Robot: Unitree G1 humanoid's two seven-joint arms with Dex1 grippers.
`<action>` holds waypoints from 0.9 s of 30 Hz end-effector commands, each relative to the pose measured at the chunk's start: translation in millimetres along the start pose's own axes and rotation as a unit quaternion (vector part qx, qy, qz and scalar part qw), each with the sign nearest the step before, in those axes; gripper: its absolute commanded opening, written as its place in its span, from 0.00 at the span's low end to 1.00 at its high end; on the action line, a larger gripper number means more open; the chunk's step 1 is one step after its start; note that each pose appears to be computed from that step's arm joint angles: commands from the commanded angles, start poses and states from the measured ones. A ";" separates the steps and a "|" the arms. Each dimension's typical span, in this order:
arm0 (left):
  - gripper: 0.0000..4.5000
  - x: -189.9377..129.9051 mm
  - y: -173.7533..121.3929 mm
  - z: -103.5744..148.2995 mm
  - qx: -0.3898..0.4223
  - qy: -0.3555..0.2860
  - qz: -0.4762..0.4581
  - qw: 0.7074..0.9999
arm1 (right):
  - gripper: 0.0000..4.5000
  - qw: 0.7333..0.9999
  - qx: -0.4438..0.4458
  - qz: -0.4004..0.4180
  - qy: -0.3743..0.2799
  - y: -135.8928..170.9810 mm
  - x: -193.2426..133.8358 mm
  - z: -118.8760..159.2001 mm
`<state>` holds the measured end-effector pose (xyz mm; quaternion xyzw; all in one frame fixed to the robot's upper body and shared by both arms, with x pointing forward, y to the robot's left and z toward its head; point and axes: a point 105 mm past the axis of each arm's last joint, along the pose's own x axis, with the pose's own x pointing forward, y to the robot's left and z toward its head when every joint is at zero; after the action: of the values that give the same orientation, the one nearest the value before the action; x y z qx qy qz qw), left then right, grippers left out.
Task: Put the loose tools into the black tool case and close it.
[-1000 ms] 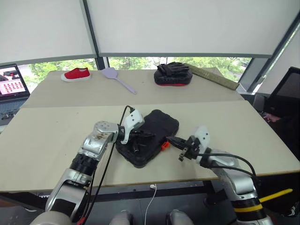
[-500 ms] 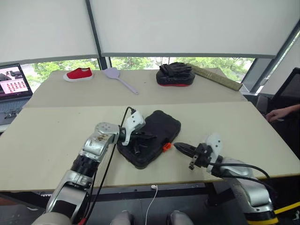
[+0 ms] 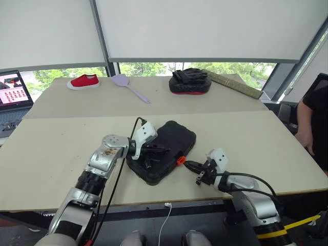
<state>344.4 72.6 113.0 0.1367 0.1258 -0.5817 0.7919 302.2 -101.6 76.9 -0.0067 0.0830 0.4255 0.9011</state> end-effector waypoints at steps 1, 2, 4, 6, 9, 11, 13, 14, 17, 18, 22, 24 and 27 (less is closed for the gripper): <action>0.01 5.6 -13.6 -60.2 -0.086 0.087 -0.011 0.992 | 0.00 0.998 -0.024 0.027 -0.051 8.8 12.2 29.7; 0.01 5.8 -14.0 -60.4 -0.086 0.088 -0.012 0.992 | 0.00 0.998 -0.024 0.028 -0.052 9.5 13.2 30.1; 0.01 6.3 -15.2 -61.2 -0.088 0.089 -0.014 0.992 | 0.00 0.998 -0.026 0.038 -0.050 13.2 15.3 30.7; 0.01 6.5 -16.4 -62.0 -0.089 0.091 -0.016 0.992 | 0.00 0.997 -0.029 0.051 -0.049 17.7 17.1 31.5; 0.01 6.4 -17.7 -63.4 -0.094 0.095 -0.018 0.991 | 0.00 0.996 -0.028 0.062 -0.051 22.6 18.5 34.7; 0.01 6.3 -18.6 -64.2 -0.096 0.097 -0.019 0.990 | 0.00 0.996 -0.028 0.071 -0.054 26.3 18.7 36.9; 0.01 6.1 -19.2 -64.8 -0.098 0.099 -0.019 0.990 | 0.00 0.996 -0.024 0.071 -0.058 26.8 19.0 38.6; 0.01 6.1 -19.7 -65.2 -0.099 0.099 -0.020 0.990 | 0.00 0.995 -0.018 0.074 -0.061 28.0 18.8 39.7; 0.01 6.2 -20.3 -65.4 -0.101 0.099 -0.018 0.990 | 0.00 0.995 -0.006 0.076 -0.069 29.0 18.9 42.5; 0.01 6.4 -20.4 -65.5 -0.101 0.098 -0.018 0.990 | 0.00 0.995 0.000 0.072 -0.073 27.3 20.1 43.3; 0.01 6.5 -21.5 -66.5 -0.100 0.101 -0.020 0.990 | 0.00 0.994 0.004 0.057 -0.096 18.8 20.2 54.4; 0.01 6.4 -21.8 -66.8 -0.100 0.102 -0.021 0.990 | 0.00 0.992 0.006 0.052 -0.114 15.0 17.5 65.2; 0.01 6.2 -22.1 -67.5 -0.101 0.105 -0.024 0.989 | 0.00 0.991 -0.001 0.070 -0.117 21.5 13.8 71.9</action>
<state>343.7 75.9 114.4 0.1377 0.1320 -0.5733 0.7968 303.9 -89.2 78.4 0.0551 0.1029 0.4436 0.8886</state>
